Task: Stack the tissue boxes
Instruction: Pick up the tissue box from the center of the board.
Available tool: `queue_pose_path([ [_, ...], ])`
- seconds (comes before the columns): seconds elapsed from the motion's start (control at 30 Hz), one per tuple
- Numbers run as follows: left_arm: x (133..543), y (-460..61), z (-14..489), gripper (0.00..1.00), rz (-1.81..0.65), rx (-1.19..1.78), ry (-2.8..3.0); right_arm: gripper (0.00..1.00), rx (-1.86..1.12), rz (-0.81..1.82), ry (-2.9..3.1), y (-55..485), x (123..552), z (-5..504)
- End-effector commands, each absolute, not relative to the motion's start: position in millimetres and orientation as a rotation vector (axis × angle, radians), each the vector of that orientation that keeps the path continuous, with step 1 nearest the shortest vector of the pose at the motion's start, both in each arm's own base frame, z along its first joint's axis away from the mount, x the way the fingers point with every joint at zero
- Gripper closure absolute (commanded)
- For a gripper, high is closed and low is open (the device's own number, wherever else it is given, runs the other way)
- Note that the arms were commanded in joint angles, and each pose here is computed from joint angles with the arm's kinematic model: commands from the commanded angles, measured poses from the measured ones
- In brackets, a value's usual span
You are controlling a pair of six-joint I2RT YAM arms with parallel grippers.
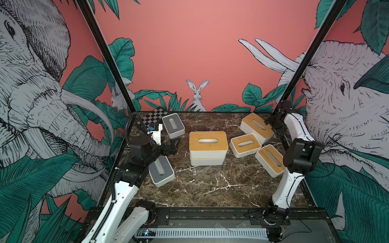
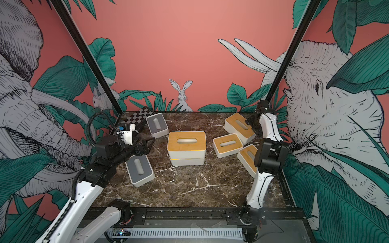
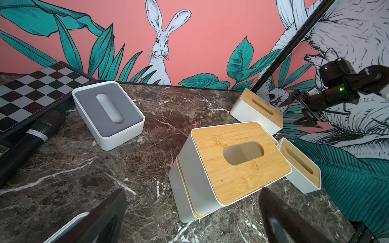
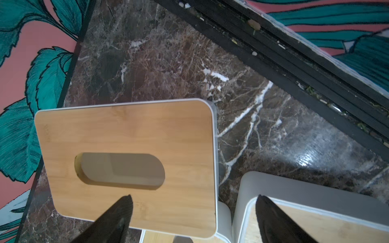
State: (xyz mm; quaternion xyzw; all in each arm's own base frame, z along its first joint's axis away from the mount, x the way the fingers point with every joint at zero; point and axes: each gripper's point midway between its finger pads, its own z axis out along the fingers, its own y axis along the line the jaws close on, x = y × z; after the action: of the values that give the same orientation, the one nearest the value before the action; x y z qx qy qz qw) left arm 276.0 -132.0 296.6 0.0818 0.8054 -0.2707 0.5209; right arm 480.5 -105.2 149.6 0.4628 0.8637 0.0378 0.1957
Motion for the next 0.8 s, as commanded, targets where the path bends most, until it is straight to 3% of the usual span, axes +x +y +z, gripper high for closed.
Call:
queue_pose_path([
  [0.0,274.0,-139.1,309.0,0.01,-0.671,0.264,1.838,0.11,1.310,0.105,2.450,-105.5,485.0,145.4],
  [0.77,275.6,-133.4,297.1,0.00,-0.647,0.227,1.838,0.33,1.309,0.108,2.547,-101.0,487.3,94.8],
])
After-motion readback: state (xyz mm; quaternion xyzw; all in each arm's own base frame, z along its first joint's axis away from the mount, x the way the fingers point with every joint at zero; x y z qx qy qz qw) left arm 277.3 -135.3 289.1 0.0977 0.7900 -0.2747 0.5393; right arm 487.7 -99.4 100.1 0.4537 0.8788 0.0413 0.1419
